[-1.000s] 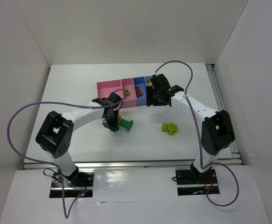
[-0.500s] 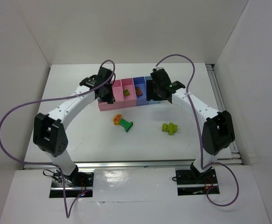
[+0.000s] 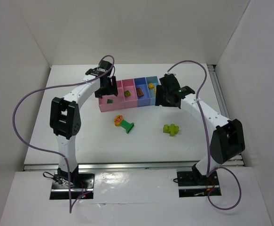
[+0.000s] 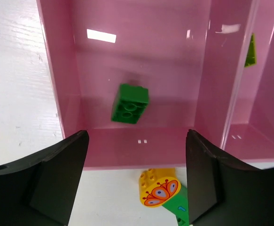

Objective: Sort the legos into containers by color

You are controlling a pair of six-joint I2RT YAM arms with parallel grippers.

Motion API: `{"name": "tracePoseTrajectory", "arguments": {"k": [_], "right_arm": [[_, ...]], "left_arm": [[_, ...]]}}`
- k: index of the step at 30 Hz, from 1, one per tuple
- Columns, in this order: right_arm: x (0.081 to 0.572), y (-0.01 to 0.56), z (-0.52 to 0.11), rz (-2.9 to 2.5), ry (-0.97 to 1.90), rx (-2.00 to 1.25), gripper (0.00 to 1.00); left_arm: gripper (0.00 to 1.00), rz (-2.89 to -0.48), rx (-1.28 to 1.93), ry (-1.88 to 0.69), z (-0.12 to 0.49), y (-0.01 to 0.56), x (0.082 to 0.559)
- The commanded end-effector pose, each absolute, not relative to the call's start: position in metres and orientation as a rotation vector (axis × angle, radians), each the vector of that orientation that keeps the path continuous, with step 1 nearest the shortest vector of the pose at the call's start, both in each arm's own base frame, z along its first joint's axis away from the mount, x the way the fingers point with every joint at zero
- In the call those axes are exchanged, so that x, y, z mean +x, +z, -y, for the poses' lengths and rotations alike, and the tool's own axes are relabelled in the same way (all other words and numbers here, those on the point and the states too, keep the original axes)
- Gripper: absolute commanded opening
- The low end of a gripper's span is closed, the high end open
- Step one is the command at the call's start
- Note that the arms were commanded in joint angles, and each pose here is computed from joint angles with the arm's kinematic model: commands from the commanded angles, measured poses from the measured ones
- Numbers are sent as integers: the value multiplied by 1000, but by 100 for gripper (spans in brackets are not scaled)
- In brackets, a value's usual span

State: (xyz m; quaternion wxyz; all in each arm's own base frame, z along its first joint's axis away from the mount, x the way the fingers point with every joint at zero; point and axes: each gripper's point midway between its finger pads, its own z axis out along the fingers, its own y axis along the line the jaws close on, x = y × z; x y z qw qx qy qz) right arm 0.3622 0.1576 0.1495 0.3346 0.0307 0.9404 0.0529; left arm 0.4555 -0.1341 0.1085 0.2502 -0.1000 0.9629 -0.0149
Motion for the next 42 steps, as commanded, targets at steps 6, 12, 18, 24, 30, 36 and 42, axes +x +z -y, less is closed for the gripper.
{"name": "tracePoseTrajectory", "arguments": {"k": [6,12,18,24,30,36,42], "right_arm": [[346,160,-200,-2457,303,-181,68],[330,151,-291,-2428,347,-664,72],[327,117,-342,-2406,299,-932,77],[333,87,-365,-2422,290,-1044,82],[322,68,-373,-2443,333,-1114,81],[307,50,-377,-2470,398,-1146,78],[310,30,-376,-2492,368,-1097,68]], "left_arm": [[83,-2572,-197,-151,152,153,412],[83,-2596,-324,-118,124,148,355],[83,-2613,-477,-6,78,134,320],[83,-2598,-613,-129,57,138,320],[83,-2591,-527,-408,66,137,325],[86,-2629,-442,-557,83,129,326],[86,-2598,-387,-660,95,135,327]]}}
